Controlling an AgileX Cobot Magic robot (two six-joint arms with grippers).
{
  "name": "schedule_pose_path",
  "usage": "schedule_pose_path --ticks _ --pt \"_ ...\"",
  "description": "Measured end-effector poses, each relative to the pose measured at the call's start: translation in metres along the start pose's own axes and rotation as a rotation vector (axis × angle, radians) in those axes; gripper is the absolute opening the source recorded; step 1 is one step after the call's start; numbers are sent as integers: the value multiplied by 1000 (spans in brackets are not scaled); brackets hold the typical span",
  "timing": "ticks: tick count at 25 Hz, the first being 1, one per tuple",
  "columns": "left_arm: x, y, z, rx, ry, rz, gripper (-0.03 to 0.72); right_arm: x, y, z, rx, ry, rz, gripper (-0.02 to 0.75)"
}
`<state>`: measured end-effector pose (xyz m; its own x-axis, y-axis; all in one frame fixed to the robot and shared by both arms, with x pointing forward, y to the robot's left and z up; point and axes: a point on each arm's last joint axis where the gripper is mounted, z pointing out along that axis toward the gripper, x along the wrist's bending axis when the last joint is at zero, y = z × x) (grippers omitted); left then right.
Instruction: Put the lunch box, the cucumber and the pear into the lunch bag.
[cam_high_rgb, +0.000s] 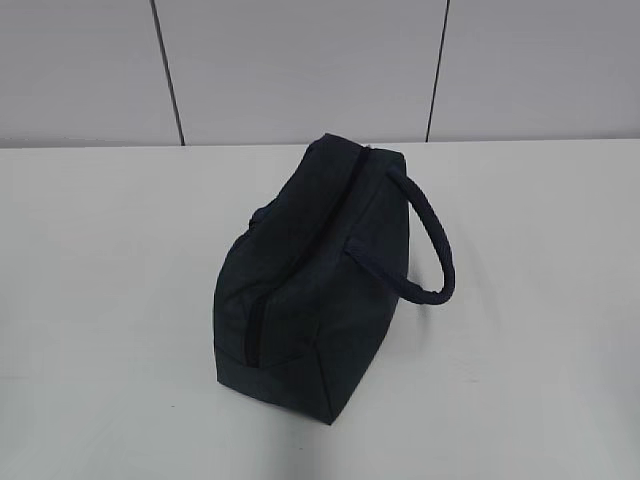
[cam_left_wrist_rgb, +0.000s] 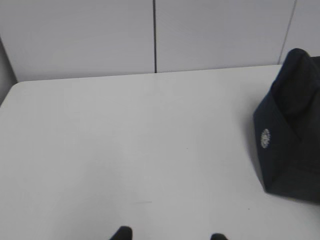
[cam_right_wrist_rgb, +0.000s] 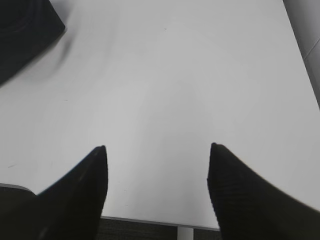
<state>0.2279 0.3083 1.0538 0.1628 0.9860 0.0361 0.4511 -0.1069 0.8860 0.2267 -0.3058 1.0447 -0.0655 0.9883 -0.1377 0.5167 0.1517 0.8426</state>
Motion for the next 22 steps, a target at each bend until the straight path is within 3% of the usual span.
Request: schedule_pose_path --ticks 5,22 --pt "-1 0 0 3 80 -42 291 1 0 0 10 -61 40 491" --pt "-1 0 -1 4 93 -50 269 1 0 0 10 -61 42 491"
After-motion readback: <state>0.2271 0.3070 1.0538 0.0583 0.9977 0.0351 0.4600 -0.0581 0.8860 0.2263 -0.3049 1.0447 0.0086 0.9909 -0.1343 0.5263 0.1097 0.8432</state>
